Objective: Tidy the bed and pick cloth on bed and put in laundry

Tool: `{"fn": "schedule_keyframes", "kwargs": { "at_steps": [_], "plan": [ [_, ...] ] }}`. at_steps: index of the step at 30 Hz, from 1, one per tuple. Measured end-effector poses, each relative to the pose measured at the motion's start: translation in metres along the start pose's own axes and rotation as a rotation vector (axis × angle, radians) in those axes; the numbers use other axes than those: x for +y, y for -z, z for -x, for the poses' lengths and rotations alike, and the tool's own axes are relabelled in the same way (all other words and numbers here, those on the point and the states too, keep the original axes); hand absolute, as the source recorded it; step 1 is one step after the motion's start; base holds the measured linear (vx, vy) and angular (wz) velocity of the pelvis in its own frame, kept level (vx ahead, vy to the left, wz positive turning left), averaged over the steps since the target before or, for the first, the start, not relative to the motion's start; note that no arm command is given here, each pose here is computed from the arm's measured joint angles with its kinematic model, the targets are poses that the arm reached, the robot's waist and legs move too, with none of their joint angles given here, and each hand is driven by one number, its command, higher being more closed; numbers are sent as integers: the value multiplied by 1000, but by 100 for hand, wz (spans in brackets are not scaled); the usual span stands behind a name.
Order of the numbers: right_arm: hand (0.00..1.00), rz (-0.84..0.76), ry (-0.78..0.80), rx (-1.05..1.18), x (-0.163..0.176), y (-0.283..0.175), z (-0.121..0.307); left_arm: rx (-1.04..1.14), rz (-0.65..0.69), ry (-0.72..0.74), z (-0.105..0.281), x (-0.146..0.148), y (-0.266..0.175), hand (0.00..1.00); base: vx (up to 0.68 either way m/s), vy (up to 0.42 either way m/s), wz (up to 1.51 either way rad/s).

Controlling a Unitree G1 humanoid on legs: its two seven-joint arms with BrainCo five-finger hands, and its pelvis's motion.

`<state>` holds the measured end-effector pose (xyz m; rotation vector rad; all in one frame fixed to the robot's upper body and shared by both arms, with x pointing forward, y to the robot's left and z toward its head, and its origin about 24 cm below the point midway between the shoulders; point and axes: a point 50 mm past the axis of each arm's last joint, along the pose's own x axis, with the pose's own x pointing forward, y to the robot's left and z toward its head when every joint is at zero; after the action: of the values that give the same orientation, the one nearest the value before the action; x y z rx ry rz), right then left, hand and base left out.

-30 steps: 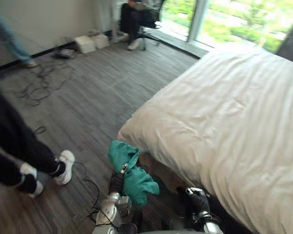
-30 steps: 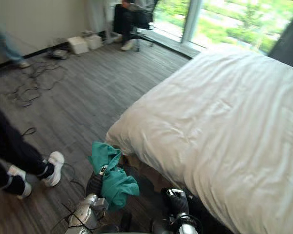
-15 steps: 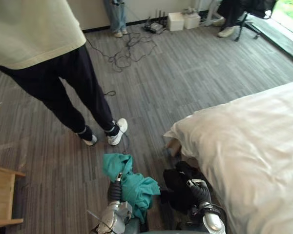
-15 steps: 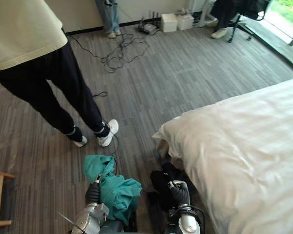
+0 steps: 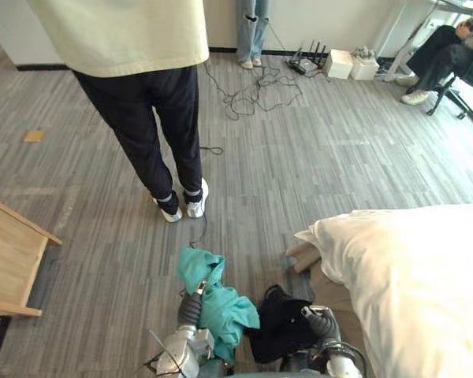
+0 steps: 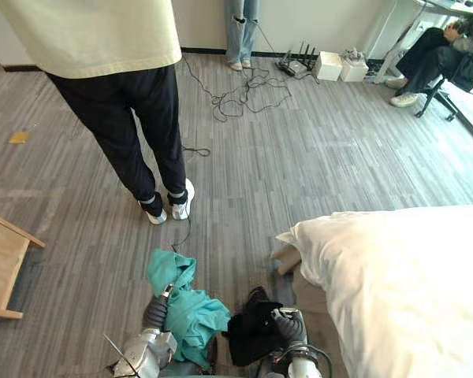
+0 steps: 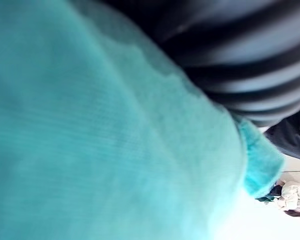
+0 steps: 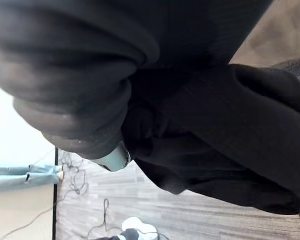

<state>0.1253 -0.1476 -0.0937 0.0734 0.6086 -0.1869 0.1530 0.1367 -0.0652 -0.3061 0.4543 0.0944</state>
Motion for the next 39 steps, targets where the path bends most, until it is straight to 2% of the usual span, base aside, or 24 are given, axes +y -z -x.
{"fn": "schedule_keyframes", "kwargs": {
  "at_steps": [2, 13, 19, 24, 32, 39],
  "plan": [
    [100, -30, 16, 13, -3, 2, -2, 43, 12, 24, -4, -9, 11, 100, 22, -11, 38],
    [100, -13, -4, 30, -5, 7, 2, 54, 4, 55, -3, -16, 13, 100, -1, -1, 0],
    [100, 79, -117, 34, -1, 8, 3, 94, 10, 81, -1, -21, 18, 100, 2, -51, -12],
    [100, 122, -116, 20, -11, 0, 1, 85, 40, 82, -4, -28, 15, 100, 89, -30, 16],
    [100, 136, -174, -81, -2, -31, -16, -51, 57, 52, -6, -25, -16, 100, 483, 167, 32],
    [100, 110, -221, -71, 7, -26, -11, -4, -11, 35, 1, -12, -7, 100, 534, 64, 76]
  ]
}}
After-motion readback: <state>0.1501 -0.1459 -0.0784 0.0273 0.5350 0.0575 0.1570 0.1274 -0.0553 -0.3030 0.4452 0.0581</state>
